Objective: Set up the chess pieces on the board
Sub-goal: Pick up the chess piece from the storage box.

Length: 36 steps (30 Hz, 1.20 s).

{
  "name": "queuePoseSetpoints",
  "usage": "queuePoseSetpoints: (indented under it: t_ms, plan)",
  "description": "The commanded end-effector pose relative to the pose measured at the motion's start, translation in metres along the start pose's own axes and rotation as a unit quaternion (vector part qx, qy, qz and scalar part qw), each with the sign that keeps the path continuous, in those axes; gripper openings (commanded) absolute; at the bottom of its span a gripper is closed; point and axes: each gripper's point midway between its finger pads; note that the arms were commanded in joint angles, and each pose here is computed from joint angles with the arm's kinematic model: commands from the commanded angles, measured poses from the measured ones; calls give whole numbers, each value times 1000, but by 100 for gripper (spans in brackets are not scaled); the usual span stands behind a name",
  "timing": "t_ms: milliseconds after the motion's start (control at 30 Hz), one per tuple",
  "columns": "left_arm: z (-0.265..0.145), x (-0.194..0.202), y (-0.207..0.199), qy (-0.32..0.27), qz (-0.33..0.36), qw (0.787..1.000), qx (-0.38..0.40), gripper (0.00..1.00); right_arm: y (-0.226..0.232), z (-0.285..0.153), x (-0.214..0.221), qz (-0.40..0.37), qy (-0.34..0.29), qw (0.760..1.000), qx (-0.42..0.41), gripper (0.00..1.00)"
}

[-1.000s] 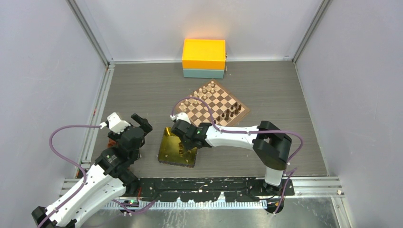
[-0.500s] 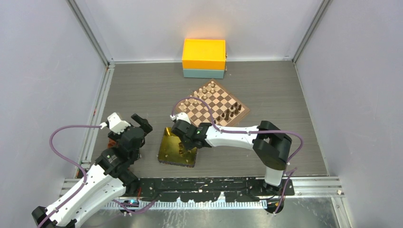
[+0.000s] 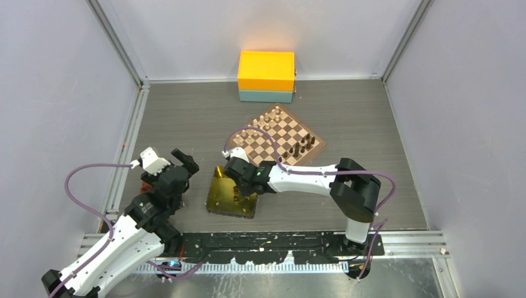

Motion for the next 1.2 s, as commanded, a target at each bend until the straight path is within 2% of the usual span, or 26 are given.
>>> queuePoseSetpoints:
  t_ms: [0, 800, 1167]
  plan:
    - [-1, -6, -2, -12, -17, 1000, 2, 100, 2, -15, -19, 11, -38, 999, -5, 2]
    - [1, -7, -7, -12, -15, 1000, 5, 100, 1, -33, -39, 18, -73, 997, -11, 2]
    - [1, -9, -10, -12, -15, 1000, 6, 100, -7, -62, -64, 18, -112, 994, 0, 2]
Point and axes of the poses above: each gripper's point midway between its finger pads, its own z axis out along the fingers, its own y axis along the line the jaws close on, x = y × z, and after that the axes turned 1 degree about z, right-handed
